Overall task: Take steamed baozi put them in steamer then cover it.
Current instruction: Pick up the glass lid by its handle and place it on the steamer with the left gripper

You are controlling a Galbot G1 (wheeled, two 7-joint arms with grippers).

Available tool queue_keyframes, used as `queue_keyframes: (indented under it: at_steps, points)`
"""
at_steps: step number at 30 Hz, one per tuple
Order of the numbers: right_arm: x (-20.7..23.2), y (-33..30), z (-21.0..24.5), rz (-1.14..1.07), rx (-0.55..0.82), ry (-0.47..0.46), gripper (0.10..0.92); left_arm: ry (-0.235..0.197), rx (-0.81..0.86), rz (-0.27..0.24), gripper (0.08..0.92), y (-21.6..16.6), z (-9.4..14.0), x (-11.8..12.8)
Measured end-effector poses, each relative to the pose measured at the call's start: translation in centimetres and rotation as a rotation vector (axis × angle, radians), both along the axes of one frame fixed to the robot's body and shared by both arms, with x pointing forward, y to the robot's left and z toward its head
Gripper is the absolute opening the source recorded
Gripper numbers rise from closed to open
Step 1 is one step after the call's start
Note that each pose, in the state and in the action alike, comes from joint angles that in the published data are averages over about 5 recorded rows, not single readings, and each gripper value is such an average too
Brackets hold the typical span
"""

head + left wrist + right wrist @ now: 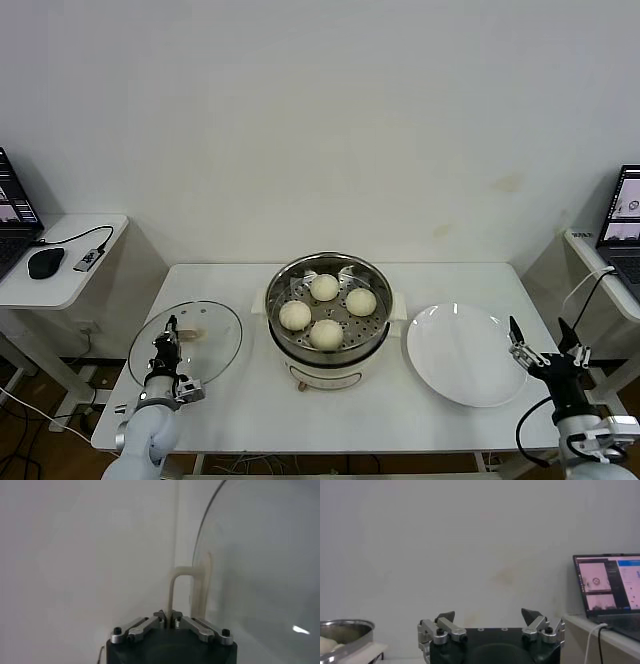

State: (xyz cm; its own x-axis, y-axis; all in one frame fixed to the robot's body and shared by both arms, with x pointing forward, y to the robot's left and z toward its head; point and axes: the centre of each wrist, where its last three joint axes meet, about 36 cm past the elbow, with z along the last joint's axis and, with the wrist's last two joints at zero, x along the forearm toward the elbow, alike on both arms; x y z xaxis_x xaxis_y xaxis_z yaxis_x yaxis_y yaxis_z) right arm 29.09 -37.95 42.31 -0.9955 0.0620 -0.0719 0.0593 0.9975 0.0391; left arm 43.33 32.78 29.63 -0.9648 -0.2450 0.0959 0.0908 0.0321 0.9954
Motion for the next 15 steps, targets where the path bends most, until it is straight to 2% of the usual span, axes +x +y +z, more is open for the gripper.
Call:
queue_keyframes:
  at_steps: [11,15]
  points:
    - [0.5,0.2,0.4,0.011,0.002,-0.012,0.823,-0.066,0.021,0.110,0.142,-3.5,7.4,-3.1]
    - [0.5,0.5,0.1,0.014,0.001,-0.004,0.823,-0.105,0.028,0.146,0.142,-5.3,10.2,-3.9]
